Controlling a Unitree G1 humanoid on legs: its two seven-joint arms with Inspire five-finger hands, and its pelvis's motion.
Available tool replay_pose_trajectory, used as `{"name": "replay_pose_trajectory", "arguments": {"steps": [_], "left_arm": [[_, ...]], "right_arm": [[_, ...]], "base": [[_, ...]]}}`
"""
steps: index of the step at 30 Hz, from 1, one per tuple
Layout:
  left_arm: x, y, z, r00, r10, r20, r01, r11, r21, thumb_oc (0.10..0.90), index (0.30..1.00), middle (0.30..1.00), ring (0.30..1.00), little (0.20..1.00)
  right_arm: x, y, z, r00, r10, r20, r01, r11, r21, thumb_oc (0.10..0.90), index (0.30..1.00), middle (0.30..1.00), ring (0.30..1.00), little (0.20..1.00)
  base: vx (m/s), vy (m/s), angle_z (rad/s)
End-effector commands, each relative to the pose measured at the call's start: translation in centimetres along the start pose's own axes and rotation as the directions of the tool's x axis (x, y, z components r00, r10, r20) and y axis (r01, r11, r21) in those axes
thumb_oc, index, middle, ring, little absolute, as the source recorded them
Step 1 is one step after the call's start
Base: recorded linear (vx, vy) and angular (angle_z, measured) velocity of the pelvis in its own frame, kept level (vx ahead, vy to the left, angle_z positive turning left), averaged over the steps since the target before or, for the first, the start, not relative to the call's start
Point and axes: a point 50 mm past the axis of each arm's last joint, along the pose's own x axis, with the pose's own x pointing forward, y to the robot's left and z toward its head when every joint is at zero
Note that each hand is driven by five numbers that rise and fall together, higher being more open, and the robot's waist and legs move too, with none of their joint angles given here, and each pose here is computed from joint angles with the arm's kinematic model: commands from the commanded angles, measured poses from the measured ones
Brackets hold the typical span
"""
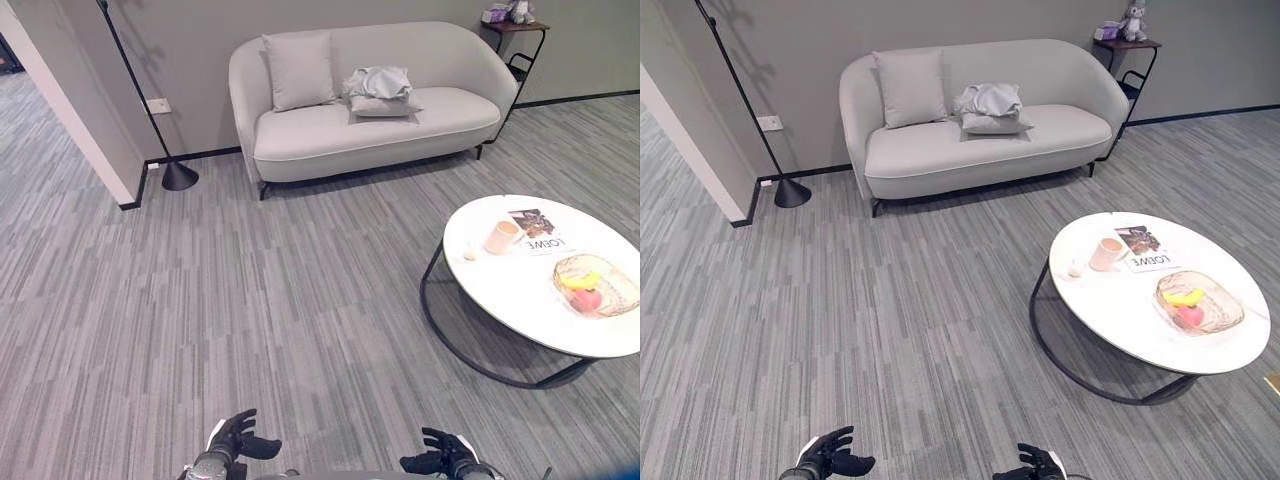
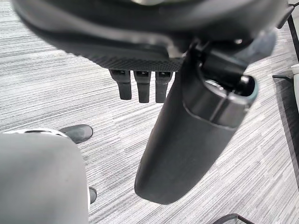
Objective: Hang the clothes on the sofa on the clothes rack.
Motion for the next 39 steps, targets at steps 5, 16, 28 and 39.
{"name": "replay_pose_trajectory", "arguments": {"steps": [5, 16, 28, 39], "left_arm": [[0.6, 0.7, 3.6, 0.992, -0.001, 0.123, -0.007, 0.998, 0.065, 0.800, 0.900, 0.900, 0.900, 0.900], [0.5, 0.5, 8.2, 0.959, -0.009, 0.284, -0.011, 0.997, 0.070, 0.800, 0.900, 0.900, 0.900, 0.900], [-0.3, 2.3, 9.8, 0.930, 0.022, 0.368, -0.050, 0.996, 0.068, 0.800, 0.900, 0.900, 0.900, 0.900], [0.1, 2.6, 8.8, 0.945, 0.032, 0.326, -0.068, 0.993, 0.098, 0.800, 0.900, 0.900, 0.900, 0.900]], "right_arm": [[0.4, -0.5, 3.3, 0.993, 0.003, 0.117, 0.005, 0.997, -0.075, 0.800, 0.900, 0.900, 0.900, 0.900], [-0.1, -2.6, 8.9, 0.945, -0.040, 0.324, 0.068, 0.995, -0.077, 0.800, 0.900, 0.900, 0.900, 0.900], [-0.6, -1.0, 11.5, 0.911, 0.013, 0.413, 0.011, 0.998, -0.054, 0.800, 0.900, 0.900, 0.900, 0.900], [-0.8, -1.5, 10.7, 0.915, 0.011, 0.403, 0.021, 0.997, -0.075, 0.800, 0.900, 0.900, 0.900, 0.900]], "base": [[0.03, -0.064, 0.07], [0.03, -0.097, 0.06], [0.50, 0.291, -0.27], [0.69, 0.101, 0.53]]}}
